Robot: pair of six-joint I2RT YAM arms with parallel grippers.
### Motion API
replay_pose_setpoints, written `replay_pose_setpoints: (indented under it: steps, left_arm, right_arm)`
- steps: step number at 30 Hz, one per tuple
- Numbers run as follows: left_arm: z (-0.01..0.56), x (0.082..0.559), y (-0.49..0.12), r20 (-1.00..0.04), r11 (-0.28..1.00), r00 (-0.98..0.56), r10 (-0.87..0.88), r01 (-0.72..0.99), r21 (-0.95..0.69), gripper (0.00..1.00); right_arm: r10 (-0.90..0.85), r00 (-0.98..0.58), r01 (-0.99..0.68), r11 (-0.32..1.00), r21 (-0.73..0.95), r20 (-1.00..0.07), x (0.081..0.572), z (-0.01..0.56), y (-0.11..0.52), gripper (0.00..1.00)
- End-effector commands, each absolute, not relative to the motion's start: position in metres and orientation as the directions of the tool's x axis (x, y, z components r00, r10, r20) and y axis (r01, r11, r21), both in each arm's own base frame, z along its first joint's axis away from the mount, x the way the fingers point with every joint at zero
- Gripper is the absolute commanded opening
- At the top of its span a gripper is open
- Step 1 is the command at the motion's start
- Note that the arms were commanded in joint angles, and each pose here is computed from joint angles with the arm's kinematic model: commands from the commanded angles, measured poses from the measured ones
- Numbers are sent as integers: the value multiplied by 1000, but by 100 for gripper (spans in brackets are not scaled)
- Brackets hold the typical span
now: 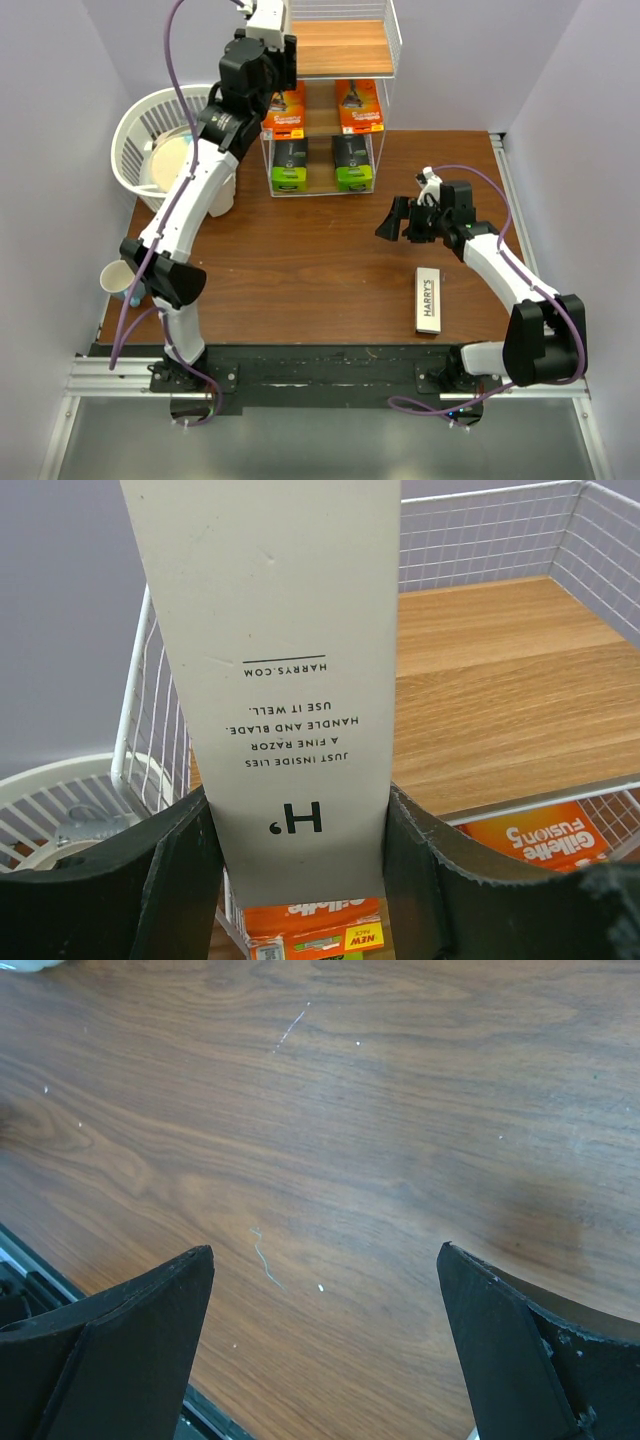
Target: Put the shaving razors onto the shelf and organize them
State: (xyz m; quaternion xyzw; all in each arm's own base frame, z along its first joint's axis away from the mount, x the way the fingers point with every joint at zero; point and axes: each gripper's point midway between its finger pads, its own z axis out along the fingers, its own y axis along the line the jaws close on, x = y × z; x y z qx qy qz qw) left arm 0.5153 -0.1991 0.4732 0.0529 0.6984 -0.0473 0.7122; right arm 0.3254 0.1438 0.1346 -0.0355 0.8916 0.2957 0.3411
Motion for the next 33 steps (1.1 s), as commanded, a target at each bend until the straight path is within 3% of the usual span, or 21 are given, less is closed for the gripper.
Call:
replay_pose_setpoints:
  steps: [1, 7, 14, 18, 20, 21, 22, 27, 33]
  left_arm:
    - [486, 521, -194, -997, 995, 79, -3, 99, 5, 12]
    - [478, 531, -207, -998, 990, 70, 0, 144, 10, 34]
    - [484, 541, -208, -995, 990, 103, -9, 141, 6, 46]
    - [488, 541, -210, -994, 989, 113, -14, 150, 3, 59]
    - [493, 540, -209, -992, 988, 125, -20, 152, 0, 48]
    - [497, 538, -210, -991, 986, 136, 4, 166, 27, 25]
    - [501, 536, -210, -989, 984, 147, 11, 176, 37, 18]
    - [532, 501, -211, -981, 949, 192, 17, 305, 76, 3]
    - [500, 498, -200, -997, 941, 44, 68, 330, 79, 0]
  right_arm:
    - [164, -740, -286, 801, 526, -652, 330, 145, 146, 99]
    - [171, -746, -272, 803, 530, -643, 328, 141, 143, 99]
    - [176, -750, -265, 804, 533, -637, 325, 141, 142, 99]
    - [181, -751, -257, 805, 535, -634, 325, 140, 139, 99]
    - [186, -753, -250, 806, 536, -631, 325, 139, 138, 99]
    - [187, -753, -249, 806, 537, -631, 325, 139, 138, 99]
    - [191, -753, -247, 806, 539, -630, 326, 140, 138, 99]
    - [196, -746, -247, 807, 537, -636, 326, 144, 135, 99]
    - [211, -755, -225, 806, 548, -620, 322, 137, 133, 99]
